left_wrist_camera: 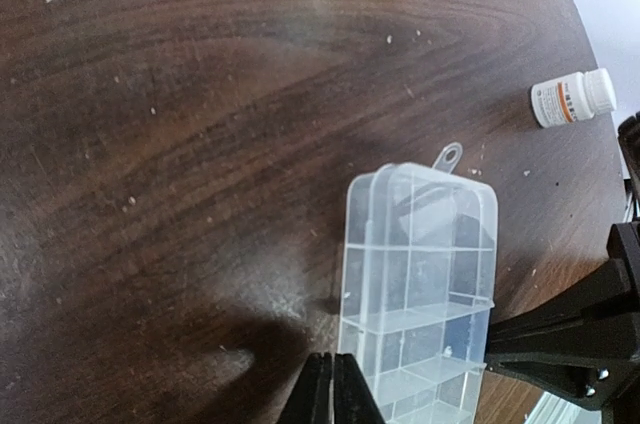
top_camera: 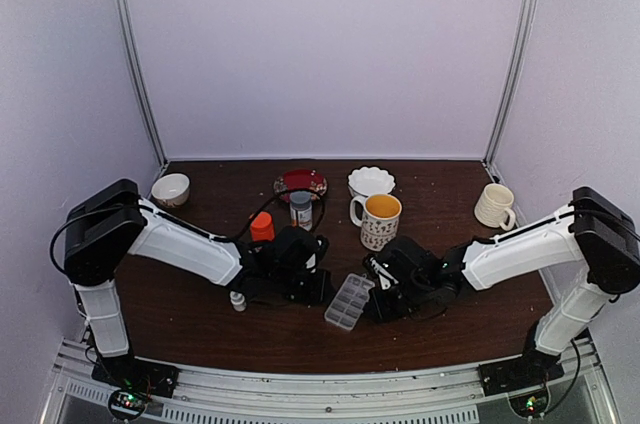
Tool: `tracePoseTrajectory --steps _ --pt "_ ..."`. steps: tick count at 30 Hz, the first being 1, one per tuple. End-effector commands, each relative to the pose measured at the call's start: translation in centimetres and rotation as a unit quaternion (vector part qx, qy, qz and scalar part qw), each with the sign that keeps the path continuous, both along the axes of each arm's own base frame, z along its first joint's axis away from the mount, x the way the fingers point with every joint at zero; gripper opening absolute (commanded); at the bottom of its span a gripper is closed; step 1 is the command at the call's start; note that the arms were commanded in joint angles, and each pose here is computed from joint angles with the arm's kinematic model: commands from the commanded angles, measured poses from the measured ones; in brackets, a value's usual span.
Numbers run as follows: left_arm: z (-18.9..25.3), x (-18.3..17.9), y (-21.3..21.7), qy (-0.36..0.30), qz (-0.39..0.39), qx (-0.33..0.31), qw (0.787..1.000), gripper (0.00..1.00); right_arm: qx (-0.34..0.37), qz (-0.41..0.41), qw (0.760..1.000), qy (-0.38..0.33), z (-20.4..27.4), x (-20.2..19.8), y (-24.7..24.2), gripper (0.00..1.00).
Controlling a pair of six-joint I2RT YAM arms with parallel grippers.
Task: Sort the pills into containers
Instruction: Rotate the pill container at the center of the board, then pick up the pill container from the center of the board.
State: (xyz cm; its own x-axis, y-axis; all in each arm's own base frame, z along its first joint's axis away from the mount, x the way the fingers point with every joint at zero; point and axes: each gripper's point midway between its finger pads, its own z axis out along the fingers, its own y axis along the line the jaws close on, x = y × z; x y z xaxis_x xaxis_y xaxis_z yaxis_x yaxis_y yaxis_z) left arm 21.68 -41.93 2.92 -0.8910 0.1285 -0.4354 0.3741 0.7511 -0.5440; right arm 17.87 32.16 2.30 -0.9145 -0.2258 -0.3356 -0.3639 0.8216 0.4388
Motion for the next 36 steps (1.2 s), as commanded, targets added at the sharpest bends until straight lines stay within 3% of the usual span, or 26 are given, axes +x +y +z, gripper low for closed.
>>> tracePoseTrajectory --steps 1,4,8,11,16,27,33,36 --pt "0.9 0.5 0.4 -0.018 0.000 0.009 1.000 0.07 0.012 -0.046 0.999 -0.027 1.3 1.0 -0.7 0.00" --pt "1.2 0.3 1.5 -0.025 0.008 0.016 1.000 0.10 0.019 -0.069 0.997 -0.037 1.9 1.6 -1.3 0.00" --pt "2.0 -0.4 1.5 -0.025 -0.009 0.004 1.000 0.25 0.042 -0.094 0.993 -0.049 2.8 2.5 -1.8 0.01" --pt "2.5 -0.8 1.2 -0.020 -0.018 -0.018 0.999 0.37 0.071 -0.106 0.991 -0.038 3.0 2.8 -1.9 0.09" --pt "2.6 -1.3 0.0 -0.006 -0.036 -0.047 0.998 0.45 0.105 -0.109 0.988 -0.020 3.0 3.0 -1.2 0.21" --pt "-0.5 -1.5 -0.7 0.052 -0.035 -0.044 0.997 0.42 0.129 -0.114 0.985 0.003 2.5 3.2 -0.3 0.30" --pt "-1.5 -1.4 -0.3 0.075 -0.025 -0.062 0.995 0.26 0.130 -0.113 0.985 0.006 2.4 3.1 -0.2 0.32" --pt "-2.2 -1.4 0.3 0.085 -0.017 -0.062 0.994 0.18 0.130 -0.116 0.985 0.006 2.4 3.1 -0.4 0.39"
